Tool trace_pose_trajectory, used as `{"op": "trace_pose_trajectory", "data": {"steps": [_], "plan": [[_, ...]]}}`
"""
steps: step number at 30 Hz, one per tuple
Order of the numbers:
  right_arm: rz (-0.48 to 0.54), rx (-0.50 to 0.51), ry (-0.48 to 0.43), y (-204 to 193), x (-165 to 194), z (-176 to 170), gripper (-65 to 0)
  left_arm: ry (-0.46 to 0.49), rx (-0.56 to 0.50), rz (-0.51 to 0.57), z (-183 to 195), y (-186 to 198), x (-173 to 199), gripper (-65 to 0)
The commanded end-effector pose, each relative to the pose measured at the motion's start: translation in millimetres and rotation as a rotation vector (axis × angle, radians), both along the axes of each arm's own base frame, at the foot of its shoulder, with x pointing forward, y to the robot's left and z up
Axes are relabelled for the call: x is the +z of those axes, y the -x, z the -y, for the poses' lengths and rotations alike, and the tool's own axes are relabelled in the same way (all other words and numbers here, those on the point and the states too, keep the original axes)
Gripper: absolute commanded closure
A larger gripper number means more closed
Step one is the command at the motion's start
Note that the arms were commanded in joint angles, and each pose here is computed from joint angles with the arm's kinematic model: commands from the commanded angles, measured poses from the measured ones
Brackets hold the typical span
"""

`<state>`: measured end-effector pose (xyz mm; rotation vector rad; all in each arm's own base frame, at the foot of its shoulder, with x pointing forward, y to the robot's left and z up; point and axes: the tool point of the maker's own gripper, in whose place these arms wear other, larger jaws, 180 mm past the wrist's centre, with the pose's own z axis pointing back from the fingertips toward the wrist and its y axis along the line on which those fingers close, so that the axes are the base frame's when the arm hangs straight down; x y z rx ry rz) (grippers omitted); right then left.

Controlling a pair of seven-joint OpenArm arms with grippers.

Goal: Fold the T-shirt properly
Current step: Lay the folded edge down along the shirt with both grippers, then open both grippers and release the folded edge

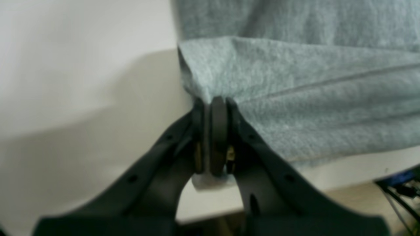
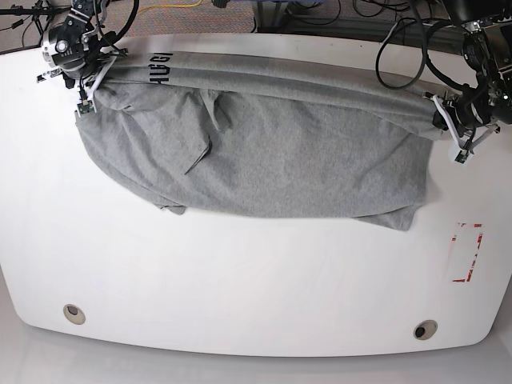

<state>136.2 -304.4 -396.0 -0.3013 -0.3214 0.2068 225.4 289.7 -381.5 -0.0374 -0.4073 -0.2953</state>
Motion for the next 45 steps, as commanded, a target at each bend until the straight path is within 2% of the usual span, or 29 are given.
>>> {"op": "trace_pose_trajectory", "data": {"steps": [1,3,5,7,10,11,12,15,19,26,35,38,45], "plan": [[0.005,-0.007,0.036,-1,6,10,-1.1,-0.027,0.005,0.001,-14,-3,3,-1.0],[0.007,-0.006,0.038,-2,6,11,-4.1,-0.022,0.007,-0.003,-14,-5,1,-3.2],[0.008,-0.006,0.038,-2,7,11,-11.9,-0.018,0.007,0.0,-15,-10,1,-10.0],[0.012,-0.004,0.037,-3,8,10,-20.0,-0.016,0.01,-0.005,-15,-10,0,-17.8],[0.017,-0.003,0.035,-4,9,9,-34.9,-0.015,0.01,-0.002,-15,-12,0,-33.8],[0.019,-0.002,0.036,-4,9,9,-37.6,-0.015,0.01,0.002,-15,-13,2,-36.7],[0.025,0.0,0.04,-5,12,9,-40.7,-0.016,0.015,0.004,-15,-14,2,-39.3],[0.041,0.006,0.048,-8,17,8,-45.7,-0.015,0.032,0.013,-15,-16,5,-39.7],[0.066,0.012,0.055,-14,23,7,-46.6,-0.035,0.02,0.056,-13,-29,22,-39.7],[0.151,0.026,-0.019,-35,31,-5,-46.6,-0.092,-0.01,0.101,-8,-44,52,-39.7],[0.278,0.046,-0.12,-70,45,-24,-46.6,-0.078,-0.056,0.236,30,-55,82,-39.7],[0.306,0.051,-0.147,-77,48,-30,-46.6,-0.06,-0.061,0.258,41,-55,85,-39.7],[0.278,0.047,-0.139,-66,44,-26,-46.6,-0.041,-0.062,0.201,47,-37,67,-39.6]]}}
